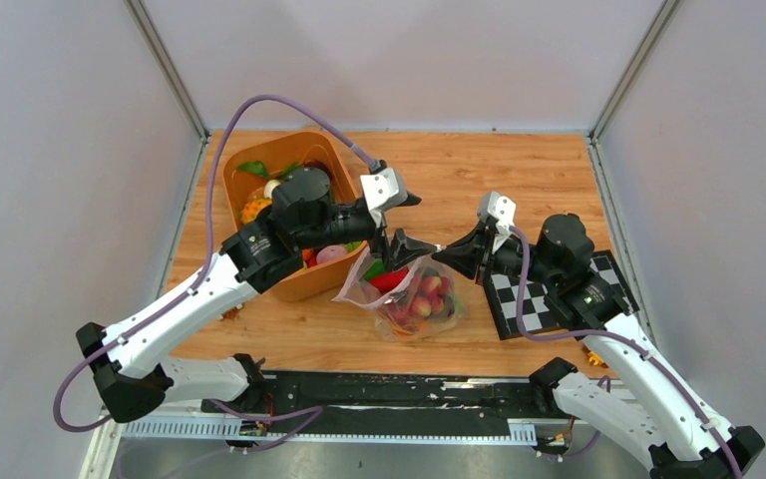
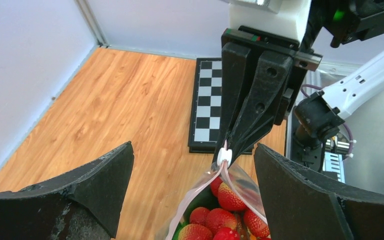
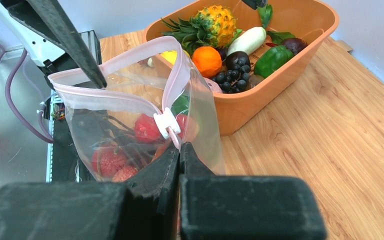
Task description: Place the food in the zip-top bag and seal the zipper
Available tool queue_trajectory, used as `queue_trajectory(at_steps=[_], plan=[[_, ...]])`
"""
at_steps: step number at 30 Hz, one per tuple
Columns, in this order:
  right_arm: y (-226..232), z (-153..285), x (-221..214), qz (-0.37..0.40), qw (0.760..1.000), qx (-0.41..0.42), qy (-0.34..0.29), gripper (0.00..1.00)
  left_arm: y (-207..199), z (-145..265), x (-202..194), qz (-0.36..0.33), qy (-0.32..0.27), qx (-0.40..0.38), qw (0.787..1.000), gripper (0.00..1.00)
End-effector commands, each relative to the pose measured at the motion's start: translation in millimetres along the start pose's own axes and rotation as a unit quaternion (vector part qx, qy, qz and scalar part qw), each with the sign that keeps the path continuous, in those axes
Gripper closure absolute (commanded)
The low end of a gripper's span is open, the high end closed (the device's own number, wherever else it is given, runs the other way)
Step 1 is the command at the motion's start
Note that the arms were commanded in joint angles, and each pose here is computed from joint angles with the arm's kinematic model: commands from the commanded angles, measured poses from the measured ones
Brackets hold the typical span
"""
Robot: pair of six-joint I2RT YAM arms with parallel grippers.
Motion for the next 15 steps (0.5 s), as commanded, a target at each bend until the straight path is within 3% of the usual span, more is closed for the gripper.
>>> queue_trajectory(at_steps=[1, 4, 9, 12, 15], plan=[[11, 4, 21, 0.028, 0.999, 0.018, -0.026, 1.0, 0, -4, 17, -0.012, -0.023, -0.038, 0.999, 0.06], [11, 4, 22, 0.029, 0.999, 0.018, -0.027, 1.0, -4, -7, 11, -0.018, -0.004, -0.069, 0.997, 0.08], [11, 3, 22, 0.027, 0.999, 0.02, -0.03, 1.0, -9, -12, 0, -0.027, 0.032, -0.086, 0.995, 0.21], [11, 3, 22, 0.025, 0.999, 0.02, -0.03, 1.0, -8, -13, -4, -0.023, 0.045, -0.073, 0.996, 0.32], [12, 3, 22, 0.025, 0.999, 0.02, -0.031, 1.0, -9, -14, -6, -0.021, 0.046, -0.067, 0.996, 0.36]])
Point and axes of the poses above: each gripper's point midway between its finger pads, its own z axis back along the fingers, its own y axis along the line the jaws close on, x = y × z, the point moved 7 cm from there along z, back along the fingers, and after that the axes turned 15 degrees about -z, right-handed, at the moved point
